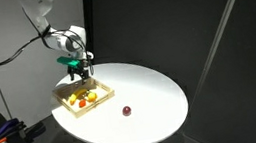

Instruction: Put the banana on the tray

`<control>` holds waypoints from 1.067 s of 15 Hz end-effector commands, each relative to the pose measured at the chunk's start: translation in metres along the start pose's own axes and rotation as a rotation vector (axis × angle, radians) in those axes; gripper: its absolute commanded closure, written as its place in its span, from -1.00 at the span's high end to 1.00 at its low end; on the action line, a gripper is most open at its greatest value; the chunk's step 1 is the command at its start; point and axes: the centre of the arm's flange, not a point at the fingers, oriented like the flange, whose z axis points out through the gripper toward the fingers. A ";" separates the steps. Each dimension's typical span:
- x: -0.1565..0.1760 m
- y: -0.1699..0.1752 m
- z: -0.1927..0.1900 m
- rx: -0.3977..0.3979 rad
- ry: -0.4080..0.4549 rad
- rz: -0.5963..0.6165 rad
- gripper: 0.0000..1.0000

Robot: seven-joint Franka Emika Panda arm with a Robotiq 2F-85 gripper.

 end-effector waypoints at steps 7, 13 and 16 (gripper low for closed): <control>-0.066 0.039 -0.058 -0.031 -0.004 0.081 1.00; -0.095 0.070 -0.087 -0.031 0.015 0.140 1.00; -0.104 0.086 -0.102 -0.028 0.020 0.175 1.00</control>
